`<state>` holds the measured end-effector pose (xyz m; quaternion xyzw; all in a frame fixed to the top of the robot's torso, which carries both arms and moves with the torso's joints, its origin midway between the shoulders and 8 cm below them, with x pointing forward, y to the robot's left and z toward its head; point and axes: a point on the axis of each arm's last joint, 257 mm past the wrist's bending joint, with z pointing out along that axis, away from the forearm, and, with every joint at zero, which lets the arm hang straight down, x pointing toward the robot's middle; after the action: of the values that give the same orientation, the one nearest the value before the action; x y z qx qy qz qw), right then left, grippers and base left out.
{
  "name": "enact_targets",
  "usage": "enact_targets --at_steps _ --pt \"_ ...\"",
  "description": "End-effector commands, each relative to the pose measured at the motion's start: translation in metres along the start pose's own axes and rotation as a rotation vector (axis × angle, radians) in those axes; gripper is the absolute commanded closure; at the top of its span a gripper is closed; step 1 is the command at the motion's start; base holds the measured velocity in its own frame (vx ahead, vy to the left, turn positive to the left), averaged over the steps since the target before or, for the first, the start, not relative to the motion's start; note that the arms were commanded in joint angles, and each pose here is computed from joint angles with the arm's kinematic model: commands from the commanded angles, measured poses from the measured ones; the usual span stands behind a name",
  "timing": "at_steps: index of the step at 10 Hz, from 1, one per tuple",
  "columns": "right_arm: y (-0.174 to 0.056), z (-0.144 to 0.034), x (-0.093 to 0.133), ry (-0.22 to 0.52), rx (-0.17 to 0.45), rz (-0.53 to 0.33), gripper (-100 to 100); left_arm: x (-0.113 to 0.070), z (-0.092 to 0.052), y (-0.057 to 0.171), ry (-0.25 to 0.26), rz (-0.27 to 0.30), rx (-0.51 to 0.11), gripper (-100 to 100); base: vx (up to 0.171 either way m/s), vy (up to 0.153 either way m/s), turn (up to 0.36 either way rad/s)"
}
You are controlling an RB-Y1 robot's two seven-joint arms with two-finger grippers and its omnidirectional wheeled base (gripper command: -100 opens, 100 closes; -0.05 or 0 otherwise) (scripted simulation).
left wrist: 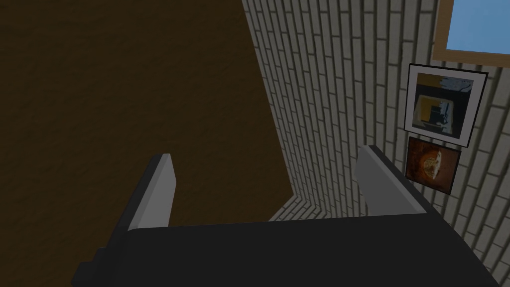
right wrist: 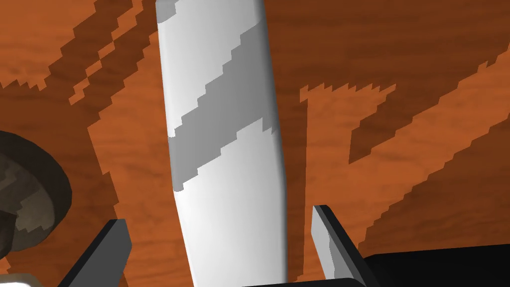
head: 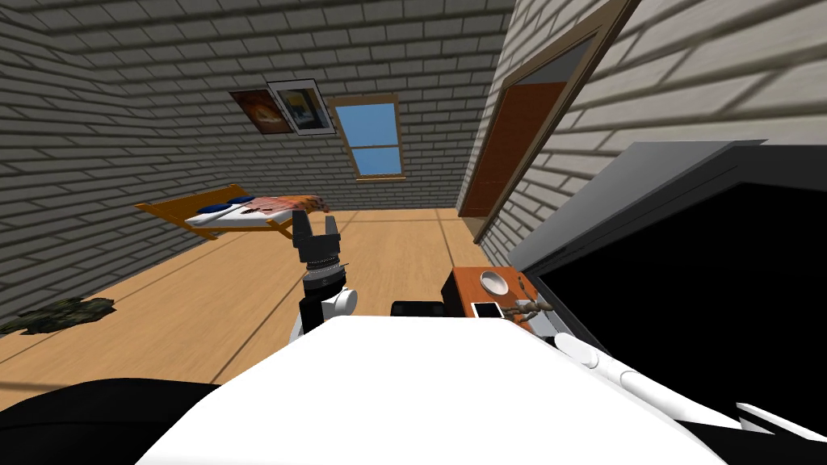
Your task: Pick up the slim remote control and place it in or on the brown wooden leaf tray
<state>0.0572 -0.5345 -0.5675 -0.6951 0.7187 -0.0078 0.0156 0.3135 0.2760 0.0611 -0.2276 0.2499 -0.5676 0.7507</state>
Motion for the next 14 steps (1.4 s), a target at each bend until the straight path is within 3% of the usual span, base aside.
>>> enact_targets --at_steps 1,4,5,9,10,11,13,14 --pt "0.008 0.011 -0.010 0.002 0.003 0.008 -100 0.000 0.000 0.000 0.000 0.000 0.000 0 0.014 -0.061 0.085" --pt "0.011 0.015 -0.014 0.001 0.003 0.015 -100 0.000 0.000 0.000 0.000 0.000 0.000 0 0.011 -0.017 -0.009" --pt "0.011 0.016 -0.014 0.002 0.004 0.014 100 0.000 0.000 0.000 0.000 0.000 0.000 0 0.000 0.000 0.000" --pt "0.012 0.016 -0.014 0.002 0.002 0.013 100 0.000 0.000 0.000 0.000 0.000 0.000 0 0.000 0.000 0.000" --pt "0.012 0.016 -0.014 0.002 0.002 0.013 0 0.000 0.000 0.000 0.000 0.000 0.000 0 0.000 0.000 0.000" --pt "0.004 0.006 -0.005 0.002 0.003 0.004 100 0.000 0.000 0.000 0.000 0.000 0.000 0 -0.008 0.014 -0.005" --pt "-0.004 -0.004 0.003 0.002 0.001 -0.005 100 0.000 0.000 0.000 0.000 0.000 0.000 0 -0.014 0.036 -0.040" --pt "0.001 0.000 -0.002 0.000 0.001 -0.004 100 0.000 0.000 0.000 0.000 0.000 0.000 0 -0.004 0.017 -0.010"
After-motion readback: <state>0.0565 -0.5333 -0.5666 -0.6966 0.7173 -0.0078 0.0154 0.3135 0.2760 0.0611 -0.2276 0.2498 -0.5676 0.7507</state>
